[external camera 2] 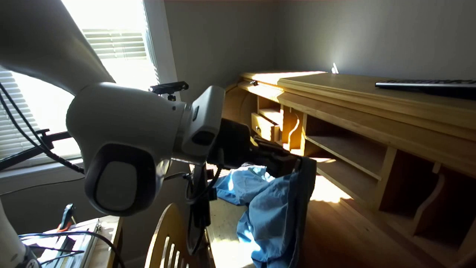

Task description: Straighten the blue cloth on the table

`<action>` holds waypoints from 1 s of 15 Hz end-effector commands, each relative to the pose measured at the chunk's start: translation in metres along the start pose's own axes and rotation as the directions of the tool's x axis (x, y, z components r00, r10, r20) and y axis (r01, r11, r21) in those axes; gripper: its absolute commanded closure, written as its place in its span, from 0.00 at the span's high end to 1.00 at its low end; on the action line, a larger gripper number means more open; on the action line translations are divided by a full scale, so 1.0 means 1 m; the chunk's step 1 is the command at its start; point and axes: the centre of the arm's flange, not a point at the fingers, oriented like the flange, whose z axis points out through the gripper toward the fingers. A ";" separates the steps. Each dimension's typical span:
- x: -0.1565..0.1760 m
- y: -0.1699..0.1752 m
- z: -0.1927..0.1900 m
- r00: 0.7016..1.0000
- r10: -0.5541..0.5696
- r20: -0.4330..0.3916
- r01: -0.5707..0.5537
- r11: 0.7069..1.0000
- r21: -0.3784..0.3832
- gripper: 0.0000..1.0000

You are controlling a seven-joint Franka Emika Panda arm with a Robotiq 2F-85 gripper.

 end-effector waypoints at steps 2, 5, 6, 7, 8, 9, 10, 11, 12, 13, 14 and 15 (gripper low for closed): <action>-0.050 0.025 0.050 0.993 -0.035 0.114 0.050 0.990 -0.129 0.01; -0.073 0.048 0.067 0.980 -0.040 0.195 0.080 0.975 -0.205 0.01; -0.080 0.056 0.073 0.973 -0.033 0.228 0.086 0.970 -0.227 0.01; -0.087 0.064 0.082 0.965 -0.019 0.260 0.087 0.964 -0.252 0.01; -0.096 0.067 0.092 0.958 0.004 0.285 0.076 0.961 -0.267 0.01; -0.101 0.073 0.097 0.949 0.023 0.314 0.069 0.958 -0.277 0.01; -0.106 0.076 0.107 0.943 0.032 0.332 0.062 0.960 -0.271 0.01; -0.109 0.078 0.115 0.937 0.037 0.348 0.060 0.963 -0.263 0.01; -0.112 0.079 0.123 0.932 0.043 0.359 0.053 0.966 -0.252 0.01; -0.112 0.081 0.129 0.926 0.048 0.373 0.043 0.972 -0.233 0.01; -0.113 0.082 0.135 0.921 0.052 0.385 0.038 0.974 -0.222 0.01; -0.112 0.082 0.139 0.914 0.056 0.401 0.032 0.977 -0.211 0.01</action>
